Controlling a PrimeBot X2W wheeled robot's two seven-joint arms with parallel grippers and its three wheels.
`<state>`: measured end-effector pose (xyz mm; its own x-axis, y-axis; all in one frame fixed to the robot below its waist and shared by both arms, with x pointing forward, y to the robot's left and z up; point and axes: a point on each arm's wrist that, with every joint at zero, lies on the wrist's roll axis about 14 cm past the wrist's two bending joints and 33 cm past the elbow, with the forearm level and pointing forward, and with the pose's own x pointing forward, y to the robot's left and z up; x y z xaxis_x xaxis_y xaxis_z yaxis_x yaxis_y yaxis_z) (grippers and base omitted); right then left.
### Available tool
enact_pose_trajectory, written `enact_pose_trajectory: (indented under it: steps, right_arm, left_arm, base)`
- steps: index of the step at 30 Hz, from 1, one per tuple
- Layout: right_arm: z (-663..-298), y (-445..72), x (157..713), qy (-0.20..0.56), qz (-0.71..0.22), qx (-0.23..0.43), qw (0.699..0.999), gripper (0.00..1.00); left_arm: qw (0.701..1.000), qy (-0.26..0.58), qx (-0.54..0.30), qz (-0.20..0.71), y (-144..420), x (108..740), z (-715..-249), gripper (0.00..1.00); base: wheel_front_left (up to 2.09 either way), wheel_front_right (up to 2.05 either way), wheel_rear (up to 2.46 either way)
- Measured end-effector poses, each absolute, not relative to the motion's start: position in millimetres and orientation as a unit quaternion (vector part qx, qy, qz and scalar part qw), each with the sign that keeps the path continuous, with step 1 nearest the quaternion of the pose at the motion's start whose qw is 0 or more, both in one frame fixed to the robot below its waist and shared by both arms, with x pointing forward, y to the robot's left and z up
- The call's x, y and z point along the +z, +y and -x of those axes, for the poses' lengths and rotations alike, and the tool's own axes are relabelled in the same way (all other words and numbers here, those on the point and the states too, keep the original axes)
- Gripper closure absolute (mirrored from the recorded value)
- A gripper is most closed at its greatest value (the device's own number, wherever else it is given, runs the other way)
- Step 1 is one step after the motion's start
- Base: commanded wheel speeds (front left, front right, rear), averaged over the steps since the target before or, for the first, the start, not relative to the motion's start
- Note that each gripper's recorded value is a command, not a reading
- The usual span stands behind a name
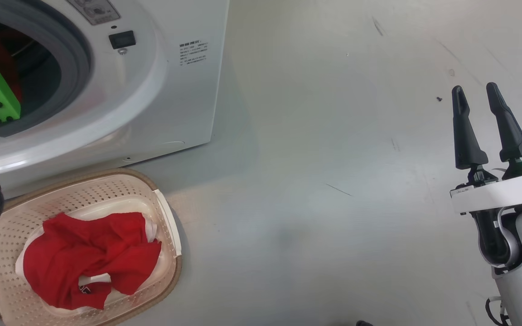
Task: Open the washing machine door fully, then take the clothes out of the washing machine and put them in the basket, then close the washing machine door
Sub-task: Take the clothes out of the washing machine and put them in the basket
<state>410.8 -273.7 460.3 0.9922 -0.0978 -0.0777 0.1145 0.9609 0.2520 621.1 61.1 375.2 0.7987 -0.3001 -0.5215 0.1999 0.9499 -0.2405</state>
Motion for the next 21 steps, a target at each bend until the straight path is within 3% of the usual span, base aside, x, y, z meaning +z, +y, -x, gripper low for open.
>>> enact_pose_trajectory:
  steps: [21]
  right_arm:
    - [-408.9,-240.3,480.6,0.005,-0.137,0.002,0.991,0.00]
  left_arm:
    - [0.965,0.198,-0.146,0.090,85.8,416.4,-552.6,1.00]
  base:
    - [0.00,0.00,0.00]
